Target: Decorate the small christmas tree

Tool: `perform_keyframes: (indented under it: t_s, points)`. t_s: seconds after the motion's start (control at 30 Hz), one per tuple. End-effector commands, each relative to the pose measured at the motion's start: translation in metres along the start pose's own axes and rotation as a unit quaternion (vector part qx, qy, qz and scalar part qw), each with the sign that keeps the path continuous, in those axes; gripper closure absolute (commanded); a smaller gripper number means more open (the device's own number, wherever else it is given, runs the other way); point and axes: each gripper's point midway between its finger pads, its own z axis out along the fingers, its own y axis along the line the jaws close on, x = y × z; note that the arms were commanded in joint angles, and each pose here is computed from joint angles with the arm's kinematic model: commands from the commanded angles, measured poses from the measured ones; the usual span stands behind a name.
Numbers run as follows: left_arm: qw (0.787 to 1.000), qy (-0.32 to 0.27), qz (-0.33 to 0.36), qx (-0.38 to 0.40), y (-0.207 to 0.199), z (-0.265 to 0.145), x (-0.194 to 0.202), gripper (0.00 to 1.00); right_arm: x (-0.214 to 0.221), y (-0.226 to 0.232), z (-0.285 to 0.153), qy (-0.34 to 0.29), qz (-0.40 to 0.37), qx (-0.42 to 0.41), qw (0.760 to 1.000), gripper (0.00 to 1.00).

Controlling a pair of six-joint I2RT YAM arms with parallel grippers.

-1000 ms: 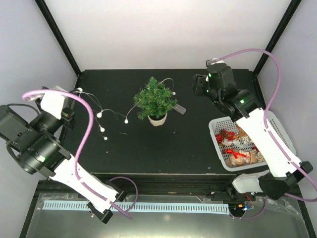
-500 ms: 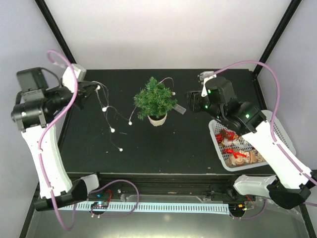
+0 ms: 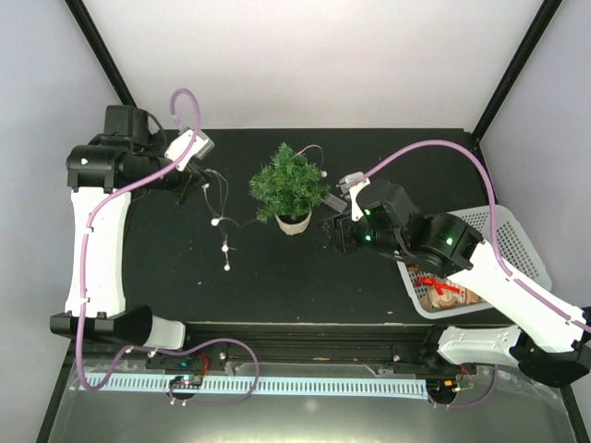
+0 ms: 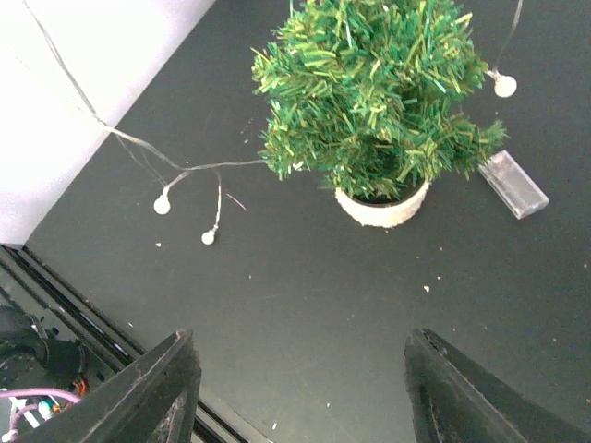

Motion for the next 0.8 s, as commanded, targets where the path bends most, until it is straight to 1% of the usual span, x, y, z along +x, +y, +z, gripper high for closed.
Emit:
perform_keyframes:
  t_s: [0.0,0.13,0.2,0.27,0.37,0.47,0.57,0.7,0.77]
  points:
    - [0.994,0.092,0.059,-0.027,-0.016,0.002,0.039,0.98,0.006,-0.003,-0.008,0.002,0.018,0.002,1.0,0.38]
    - [0.987,0.149,0.06,0.015,-0.035,0.026,0.076,0.98,0.009,-0.006,-0.007,0.007,0.019,0.01,1.0,0.38]
    - [0.984,0.162,0.047,0.052,-0.05,0.038,0.087,0.98,0.009,-0.006,-0.007,0.003,0.021,0.01,1.0,0.38]
    - [0.982,0.163,0.023,0.094,-0.065,0.048,0.088,0.98,0.007,-0.007,-0.007,-0.002,0.025,0.012,1.0,0.38]
    - [0.975,0.166,0.003,0.148,-0.088,0.059,0.087,0.98,0.009,-0.009,-0.007,0.001,0.025,0.017,1.0,0.38]
    - [0.965,0.155,-0.013,0.213,-0.118,0.062,0.079,0.98,0.013,-0.011,-0.007,0.003,0.03,0.017,0.999,0.39]
    - [0.953,0.145,-0.002,0.264,-0.146,0.059,0.07,0.98,0.017,-0.016,-0.011,0.0,0.042,0.023,0.999,0.39]
    - [0.93,0.132,-0.021,0.343,-0.178,0.058,0.049,0.98,0.024,-0.021,-0.016,-0.003,0.06,0.022,0.998,0.39]
    - [0.919,0.121,-0.02,0.376,-0.19,0.055,0.037,0.98,0.026,-0.02,-0.018,-0.001,0.066,0.019,0.998,0.39]
